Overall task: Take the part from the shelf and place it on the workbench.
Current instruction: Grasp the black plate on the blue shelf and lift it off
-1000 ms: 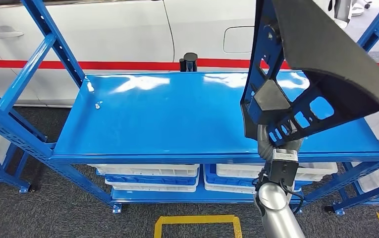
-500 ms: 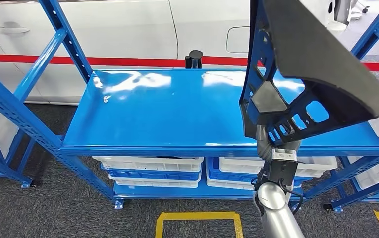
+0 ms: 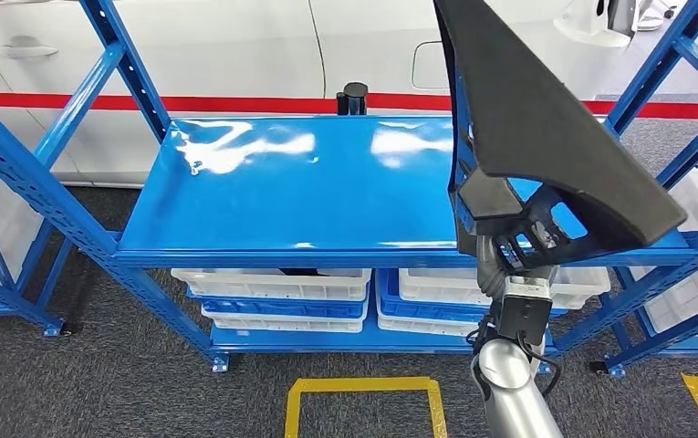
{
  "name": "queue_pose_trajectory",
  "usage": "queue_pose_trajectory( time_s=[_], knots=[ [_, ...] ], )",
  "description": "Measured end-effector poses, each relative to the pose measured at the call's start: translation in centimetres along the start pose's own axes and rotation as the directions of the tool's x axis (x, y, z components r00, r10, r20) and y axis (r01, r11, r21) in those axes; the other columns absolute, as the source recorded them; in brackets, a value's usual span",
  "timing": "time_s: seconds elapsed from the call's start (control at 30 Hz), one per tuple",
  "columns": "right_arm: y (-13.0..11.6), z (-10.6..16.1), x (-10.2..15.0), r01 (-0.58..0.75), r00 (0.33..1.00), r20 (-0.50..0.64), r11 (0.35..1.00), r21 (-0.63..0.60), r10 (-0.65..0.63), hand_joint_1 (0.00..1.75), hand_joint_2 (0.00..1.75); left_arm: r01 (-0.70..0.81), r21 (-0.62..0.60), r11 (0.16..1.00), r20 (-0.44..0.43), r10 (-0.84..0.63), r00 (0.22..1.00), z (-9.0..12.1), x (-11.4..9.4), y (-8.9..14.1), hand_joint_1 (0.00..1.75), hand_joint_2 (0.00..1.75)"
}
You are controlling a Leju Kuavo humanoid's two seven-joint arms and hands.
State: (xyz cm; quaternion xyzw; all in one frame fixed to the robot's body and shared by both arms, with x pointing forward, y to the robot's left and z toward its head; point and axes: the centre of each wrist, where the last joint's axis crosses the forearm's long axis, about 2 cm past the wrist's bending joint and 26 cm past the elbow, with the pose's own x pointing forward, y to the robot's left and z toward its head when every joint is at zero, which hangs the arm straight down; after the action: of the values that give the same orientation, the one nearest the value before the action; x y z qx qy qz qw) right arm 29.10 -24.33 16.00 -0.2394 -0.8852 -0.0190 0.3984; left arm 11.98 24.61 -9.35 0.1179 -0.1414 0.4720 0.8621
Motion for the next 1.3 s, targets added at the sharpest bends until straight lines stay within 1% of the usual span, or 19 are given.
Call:
queue_pose_trajectory(
  time_s=[0.3,0.93,1.3],
  knots=[
    [-0.1,0.19,0.02,-0.002,1.0,-0.004,1.0,-0.002,0.002,1.73,1.75,0.0,0.0,1.0,0.0,0.0,1.0,0.0,-0.02,0.02,0.0,1.75],
    [-0.08,-0.34,0.17,0.0,1.0,0.002,1.0,-0.011,0.0,1.73,1.75,-0.003,-0.005,1.0,0.002,0.003,1.0,0.06,0.11,-0.27,0.0,1.75],
    [-0.07,-0.09,0.1,0.005,1.0,-0.006,1.0,-0.012,-0.005,1.73,1.75,-0.002,-0.003,1.0,0.009,0.002,1.0,-0.03,0.29,-0.15,0.0,1.75]
  ],
)
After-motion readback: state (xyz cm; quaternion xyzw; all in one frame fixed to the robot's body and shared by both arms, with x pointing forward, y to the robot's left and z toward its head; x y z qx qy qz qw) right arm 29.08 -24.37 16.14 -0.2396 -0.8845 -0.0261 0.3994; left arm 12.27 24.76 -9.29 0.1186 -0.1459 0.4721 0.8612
